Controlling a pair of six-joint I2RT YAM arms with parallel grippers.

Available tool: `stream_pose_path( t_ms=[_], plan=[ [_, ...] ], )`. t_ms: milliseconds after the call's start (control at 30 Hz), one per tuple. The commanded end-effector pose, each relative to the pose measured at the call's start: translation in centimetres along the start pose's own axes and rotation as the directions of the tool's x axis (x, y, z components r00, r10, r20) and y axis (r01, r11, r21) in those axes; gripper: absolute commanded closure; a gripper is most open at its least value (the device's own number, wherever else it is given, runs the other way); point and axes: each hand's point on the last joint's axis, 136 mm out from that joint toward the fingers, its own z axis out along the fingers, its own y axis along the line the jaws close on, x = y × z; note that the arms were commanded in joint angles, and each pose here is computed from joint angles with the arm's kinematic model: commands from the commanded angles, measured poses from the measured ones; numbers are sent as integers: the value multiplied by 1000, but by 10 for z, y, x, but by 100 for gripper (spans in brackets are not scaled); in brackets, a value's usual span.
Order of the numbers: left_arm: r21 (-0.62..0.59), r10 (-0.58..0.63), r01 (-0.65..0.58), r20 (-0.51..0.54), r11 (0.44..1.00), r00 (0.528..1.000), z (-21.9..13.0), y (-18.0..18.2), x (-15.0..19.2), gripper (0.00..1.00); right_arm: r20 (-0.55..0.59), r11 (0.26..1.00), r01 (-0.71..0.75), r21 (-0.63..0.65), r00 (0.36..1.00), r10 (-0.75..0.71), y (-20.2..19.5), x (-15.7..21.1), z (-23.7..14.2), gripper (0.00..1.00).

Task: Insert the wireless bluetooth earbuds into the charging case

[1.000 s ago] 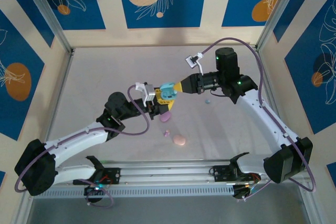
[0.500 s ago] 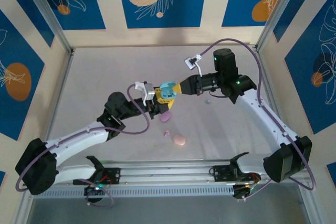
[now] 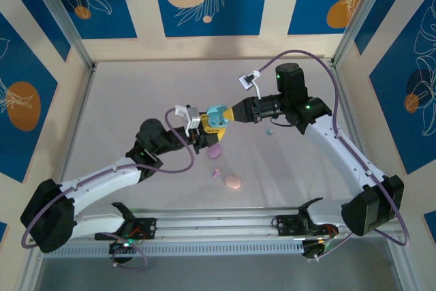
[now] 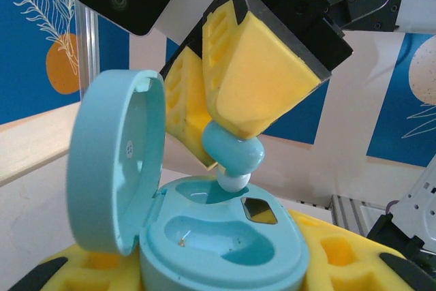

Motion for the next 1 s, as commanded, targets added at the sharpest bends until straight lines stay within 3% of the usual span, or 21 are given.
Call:
stream_pose_path(
  t_ms=[0, 267, 600, 967],
  plan=[
    [61, 38, -42, 72, 997, 997, 1, -12, -25, 73, 8, 1000, 18, -1, 1000, -18, 5, -8, 3, 82],
    [57, 36, -40, 72, 998, 997, 1, -11, -25, 72, -5, 999, -38, 9, 999, 38, 7, -11, 4, 81],
    [60, 38, -44, 87, 997, 996, 0, -13, -30, 72, -32, 992, -8, 125, 999, 12, -15, -1, 8, 81],
    [62, 35, -40, 90, 997, 995, 0, -13, -30, 73, -33, 986, 0, 169, 999, 5, -20, -2, 9, 75]
  ],
)
